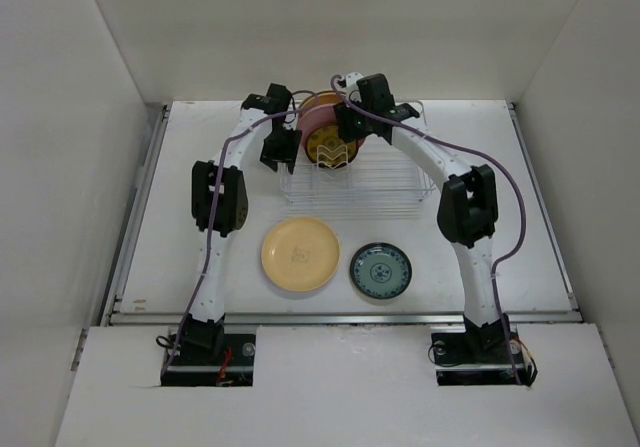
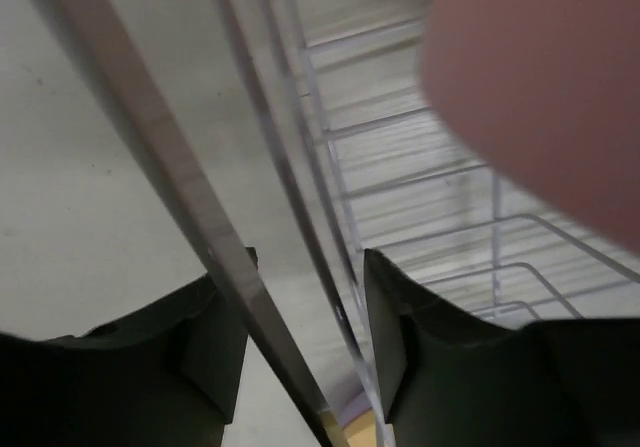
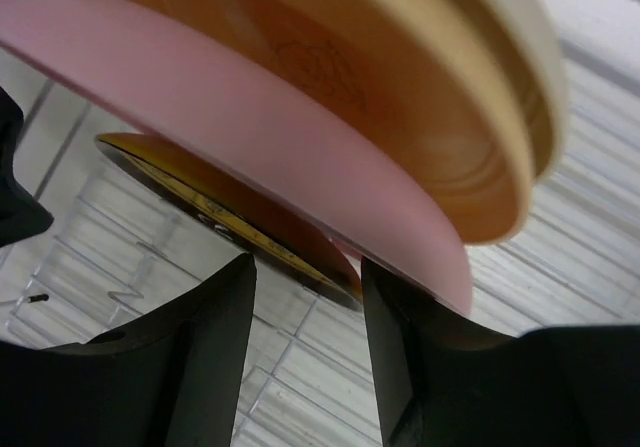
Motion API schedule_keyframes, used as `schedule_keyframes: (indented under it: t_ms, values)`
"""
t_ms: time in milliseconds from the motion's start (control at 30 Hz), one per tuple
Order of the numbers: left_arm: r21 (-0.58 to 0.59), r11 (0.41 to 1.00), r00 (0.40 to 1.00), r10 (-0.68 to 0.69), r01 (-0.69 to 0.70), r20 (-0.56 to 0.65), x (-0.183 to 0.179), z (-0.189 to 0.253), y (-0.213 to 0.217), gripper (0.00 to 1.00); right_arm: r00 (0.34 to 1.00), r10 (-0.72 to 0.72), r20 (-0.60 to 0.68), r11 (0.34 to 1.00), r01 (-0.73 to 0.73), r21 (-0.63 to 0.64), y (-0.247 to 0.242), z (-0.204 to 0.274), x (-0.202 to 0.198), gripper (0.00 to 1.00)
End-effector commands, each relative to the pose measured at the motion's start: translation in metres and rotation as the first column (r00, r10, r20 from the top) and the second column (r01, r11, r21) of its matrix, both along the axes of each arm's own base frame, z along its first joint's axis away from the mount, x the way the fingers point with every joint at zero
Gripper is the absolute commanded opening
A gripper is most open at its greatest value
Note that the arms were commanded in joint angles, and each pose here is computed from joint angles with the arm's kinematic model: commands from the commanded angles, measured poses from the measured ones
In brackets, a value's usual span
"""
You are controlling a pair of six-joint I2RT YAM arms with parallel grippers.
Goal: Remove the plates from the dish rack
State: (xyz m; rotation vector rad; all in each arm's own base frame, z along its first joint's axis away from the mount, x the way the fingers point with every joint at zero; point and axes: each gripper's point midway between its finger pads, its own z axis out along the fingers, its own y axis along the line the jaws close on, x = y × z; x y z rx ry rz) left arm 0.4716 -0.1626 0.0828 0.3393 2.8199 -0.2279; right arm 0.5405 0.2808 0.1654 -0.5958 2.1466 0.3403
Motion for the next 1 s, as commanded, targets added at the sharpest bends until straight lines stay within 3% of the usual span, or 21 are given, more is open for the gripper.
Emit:
schedule_keyframes:
  t_ms: [0,67,167,200,300,333,433,667,967]
  values:
    - [0.044,0.999,0.999,0.027,-0.029,0.035,-0.004,0.023,0.014,0.43,0.992,-0.038,0.122,0.998,0.033,0.046,0.007,0.045,0.019,0.52]
    - [0.052,0.998,1.000,0.027,-0.028,0.014,-0.008,0.017,0.015,0.23,0.989,-0.046,0.137,0.998,0.040,0.049,0.007,0.044,0.024,0.52]
    - [0.027,0.999,1.000,0.018,-0.018,-0.004,-0.010,0.010,0.010,0.04,0.992,-0.019,0.127,0.998,0.011,0.062,0.015,0.032,0.027,0.52]
    - [0.016,1.000,1.000,0.013,-0.013,-0.019,-0.013,0.008,0.008,0.00,0.993,-0.006,0.115,0.998,-0.002,0.064,0.018,0.026,0.026,0.47]
    - [-0.038,0.999,0.999,0.008,-0.010,-0.046,-0.018,0.007,-0.002,0.00,0.996,0.027,0.086,0.997,-0.033,0.072,0.023,0.016,0.023,0.34]
    - [-0.048,0.999,0.999,0.005,-0.007,-0.049,-0.019,0.007,-0.004,0.00,0.997,0.027,0.078,0.997,-0.032,0.068,0.023,0.015,0.021,0.19]
    - [-0.055,0.996,0.995,0.059,-0.064,-0.079,-0.022,0.000,-0.005,0.00,0.996,0.023,0.087,0.998,-0.028,0.058,0.019,0.018,0.018,0.00]
    - [-0.139,0.970,0.974,0.184,-0.201,-0.130,-0.026,0.005,-0.012,0.00,0.985,-0.016,0.169,0.998,0.004,0.069,0.008,0.068,0.005,0.00]
    - [-0.116,0.967,0.969,0.211,-0.226,-0.126,-0.025,0.002,-0.003,0.00,0.966,-0.067,0.249,0.997,0.054,0.060,-0.004,0.107,-0.021,0.00]
